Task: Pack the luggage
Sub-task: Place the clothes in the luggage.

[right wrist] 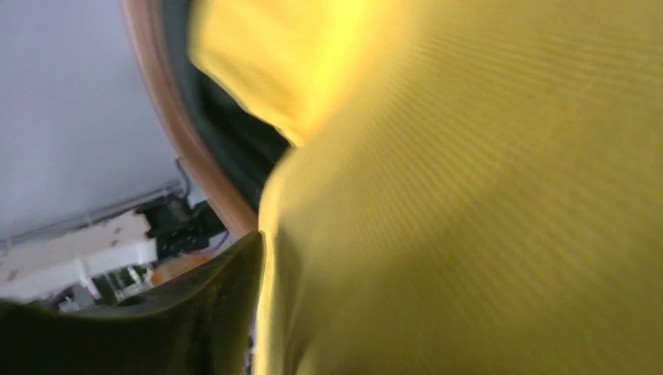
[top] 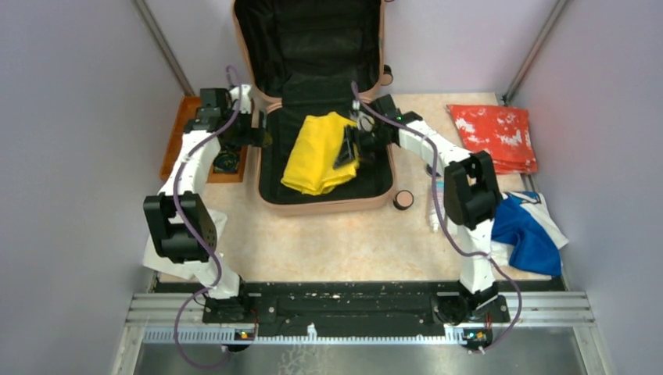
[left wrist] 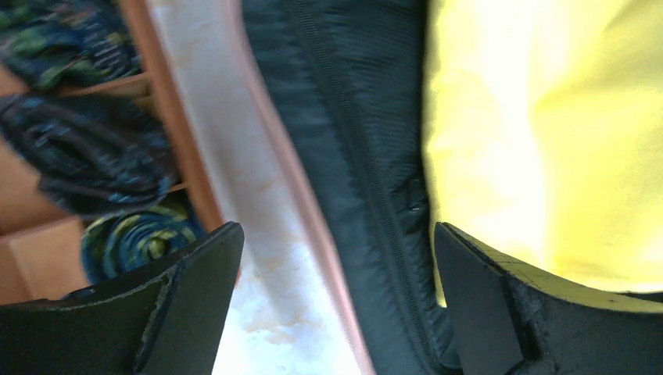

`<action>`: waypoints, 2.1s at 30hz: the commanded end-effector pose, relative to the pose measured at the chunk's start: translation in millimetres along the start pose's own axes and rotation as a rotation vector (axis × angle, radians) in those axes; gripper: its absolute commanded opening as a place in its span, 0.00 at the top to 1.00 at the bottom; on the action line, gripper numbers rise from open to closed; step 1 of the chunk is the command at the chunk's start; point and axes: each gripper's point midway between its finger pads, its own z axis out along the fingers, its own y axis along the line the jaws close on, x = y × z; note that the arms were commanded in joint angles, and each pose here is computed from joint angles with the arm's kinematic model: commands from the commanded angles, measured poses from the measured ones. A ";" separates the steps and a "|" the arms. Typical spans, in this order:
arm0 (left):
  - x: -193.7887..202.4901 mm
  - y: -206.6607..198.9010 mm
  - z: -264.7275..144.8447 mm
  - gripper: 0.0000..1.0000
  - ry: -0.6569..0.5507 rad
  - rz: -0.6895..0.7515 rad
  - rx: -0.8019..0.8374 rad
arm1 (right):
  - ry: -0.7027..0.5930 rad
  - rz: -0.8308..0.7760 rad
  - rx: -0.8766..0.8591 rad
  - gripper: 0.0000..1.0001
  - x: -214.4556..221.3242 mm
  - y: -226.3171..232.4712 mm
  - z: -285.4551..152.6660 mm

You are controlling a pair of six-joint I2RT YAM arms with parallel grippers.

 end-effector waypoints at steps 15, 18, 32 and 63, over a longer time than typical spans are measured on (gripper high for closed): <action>12.2 -62.6 90.4 0.12 0.106 0.218 0.070 | -0.307 -0.074 0.513 0.01 0.2 -34.1 -113.0; 9.8 -77.3 98.9 0.17 0.102 0.196 0.159 | -0.339 -0.063 0.528 0.04 -11.6 -44.5 -104.1; -9.1 -89.7 143.5 0.25 0.073 0.124 0.254 | -0.401 -0.032 0.562 0.13 -40.8 -82.2 -66.5; 19.3 -22.5 101.6 1.00 0.041 -0.002 -0.055 | -0.485 -0.154 0.512 0.52 -137.1 -84.3 -4.1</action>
